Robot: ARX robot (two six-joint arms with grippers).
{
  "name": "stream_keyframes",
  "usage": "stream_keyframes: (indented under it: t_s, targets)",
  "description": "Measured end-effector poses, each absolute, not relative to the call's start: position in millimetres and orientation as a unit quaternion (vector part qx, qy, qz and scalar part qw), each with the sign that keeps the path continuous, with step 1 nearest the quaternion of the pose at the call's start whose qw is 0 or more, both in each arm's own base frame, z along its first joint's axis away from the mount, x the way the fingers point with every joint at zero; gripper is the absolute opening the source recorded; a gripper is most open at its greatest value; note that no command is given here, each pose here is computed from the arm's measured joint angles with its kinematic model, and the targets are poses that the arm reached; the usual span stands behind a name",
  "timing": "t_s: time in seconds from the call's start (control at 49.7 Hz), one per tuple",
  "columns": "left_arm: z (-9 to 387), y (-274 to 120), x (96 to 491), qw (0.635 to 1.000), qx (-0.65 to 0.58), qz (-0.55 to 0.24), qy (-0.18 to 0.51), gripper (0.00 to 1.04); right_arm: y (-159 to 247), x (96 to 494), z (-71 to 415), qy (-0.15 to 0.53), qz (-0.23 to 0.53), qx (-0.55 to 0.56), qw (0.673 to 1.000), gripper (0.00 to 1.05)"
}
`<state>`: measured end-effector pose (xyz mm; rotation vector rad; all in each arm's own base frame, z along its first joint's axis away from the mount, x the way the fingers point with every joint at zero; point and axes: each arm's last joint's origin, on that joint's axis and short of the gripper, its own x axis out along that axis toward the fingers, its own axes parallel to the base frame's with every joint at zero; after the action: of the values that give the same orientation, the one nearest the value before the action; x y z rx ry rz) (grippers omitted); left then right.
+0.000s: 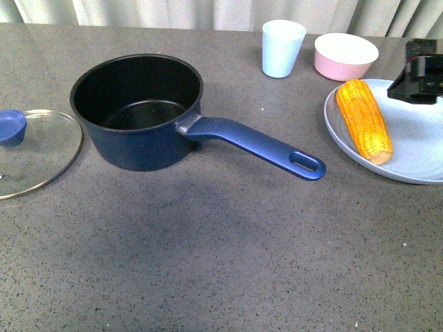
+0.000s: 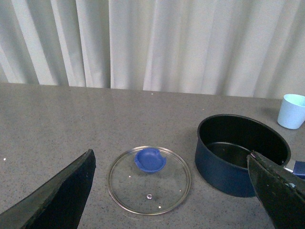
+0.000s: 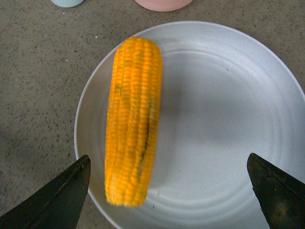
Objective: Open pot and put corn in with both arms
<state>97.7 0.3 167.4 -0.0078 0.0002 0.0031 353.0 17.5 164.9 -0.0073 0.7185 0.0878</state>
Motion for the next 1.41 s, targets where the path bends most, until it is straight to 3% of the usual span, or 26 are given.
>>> stream_keyframes:
  t_s: [0.342,0.906,1.409]
  targets:
    - [167.4,0.3,97.7,1.0,-0.004,0.002,0.0,0.96,48.7,394.0,126.5,0.389,0.05,-0.01,0.92,0.96]
    - [167.4,0.2,97.7,1.0,-0.004,0.001,0.0,0.96,53.6,403.5,104.5,0.412,0.031,0.005,0.911,0.95]
    - [167.4,0.3,97.7,1.0,-0.004,0.002,0.0,0.96,44.8,402.6,99.8,0.417,0.016,0.009,0.909,0.35]
